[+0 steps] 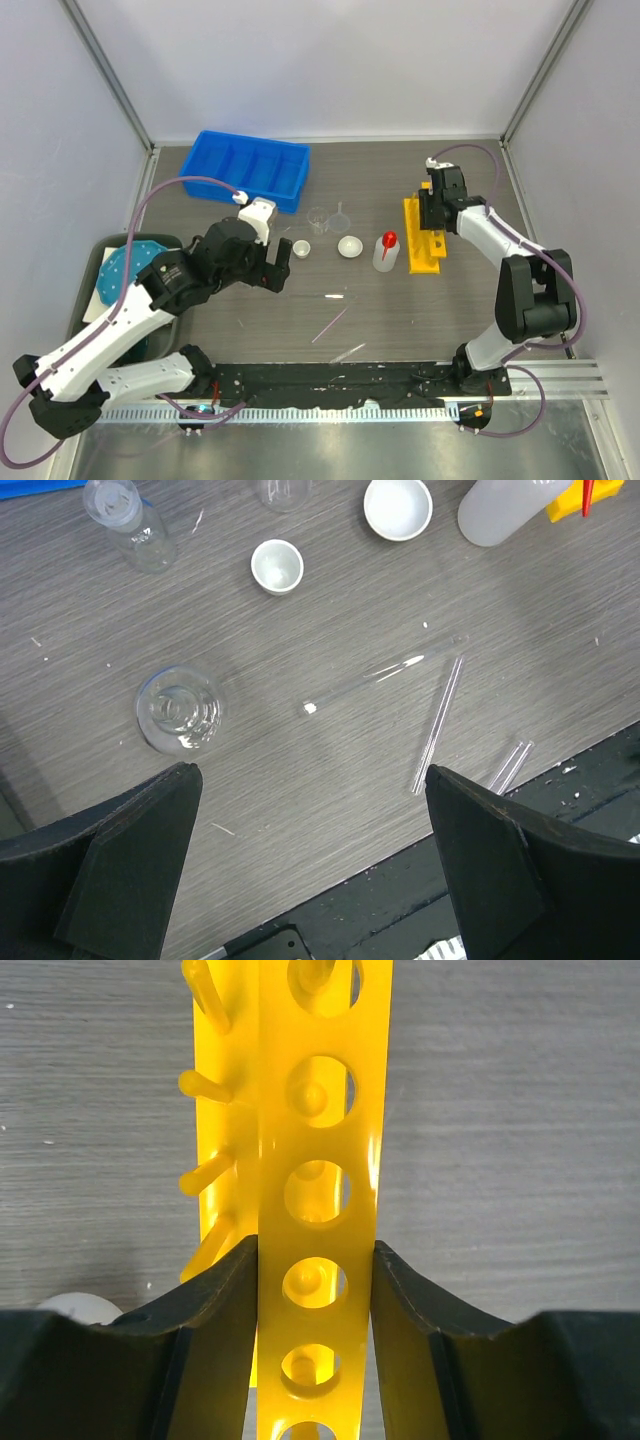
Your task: Organize the chemistry lab equipment
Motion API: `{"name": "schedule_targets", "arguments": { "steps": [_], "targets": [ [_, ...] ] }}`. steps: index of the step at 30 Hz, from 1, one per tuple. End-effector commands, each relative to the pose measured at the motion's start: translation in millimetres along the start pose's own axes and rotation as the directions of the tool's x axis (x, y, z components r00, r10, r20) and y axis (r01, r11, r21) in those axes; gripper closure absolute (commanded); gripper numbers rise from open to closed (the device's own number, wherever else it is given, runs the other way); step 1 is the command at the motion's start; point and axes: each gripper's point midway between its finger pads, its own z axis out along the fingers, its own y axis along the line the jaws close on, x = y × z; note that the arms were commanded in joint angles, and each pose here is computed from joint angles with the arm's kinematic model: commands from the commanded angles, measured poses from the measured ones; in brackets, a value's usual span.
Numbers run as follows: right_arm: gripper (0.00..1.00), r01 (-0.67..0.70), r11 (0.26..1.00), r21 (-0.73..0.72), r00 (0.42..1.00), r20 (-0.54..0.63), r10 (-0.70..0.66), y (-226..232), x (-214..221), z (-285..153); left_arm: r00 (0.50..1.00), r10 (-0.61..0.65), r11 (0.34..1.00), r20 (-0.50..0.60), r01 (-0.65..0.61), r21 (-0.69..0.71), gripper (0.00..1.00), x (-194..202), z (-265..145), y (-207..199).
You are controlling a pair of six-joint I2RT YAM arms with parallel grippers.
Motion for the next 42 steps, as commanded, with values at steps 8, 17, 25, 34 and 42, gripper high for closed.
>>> {"name": "schedule_targets", "arguments": {
  "steps": [8, 17, 25, 34, 42],
  "targets": [
    [0.86, 0.127, 0.979, -0.159, 0.992, 0.041, -0.122, 20.5, -46.4, 20.8, 0.992, -0.021, 0.996, 0.122, 0.011, 0.088, 0.0, -20.5, -19.6, -9.8],
    [0.62, 0.094, 0.993, -0.069, 0.994, 0.062, -0.09, 4.5, -46.0, 12.9, 0.993, -0.023, 0.997, 0.114, 0.014, 0.078, 0.0, -23.1, -13.9, -11.1],
    [0.39, 0.044, 0.998, -0.038, 0.993, 0.113, -0.04, -2.3, -61.6, -1.7, 0.992, -0.012, 0.998, 0.124, 0.005, 0.057, 0.0, -26.0, -14.8, -7.3],
    [0.23, -0.007, 1.0, -0.016, 0.98, 0.198, 0.01, -10.4, -90.7, -30.9, 0.99, -0.004, 1.0, 0.142, 0.004, 0.001, 0.0, -34.0, -16.5, 1.9],
    [0.18, -0.144, 0.99, 0.005, 0.885, 0.448, 0.126, -30.3, -150.4, -138.8, 0.991, 0.013, 0.999, 0.136, -0.02, 0.051, 0.0, -53.0, 3.1, -20.0]
  ]
}}
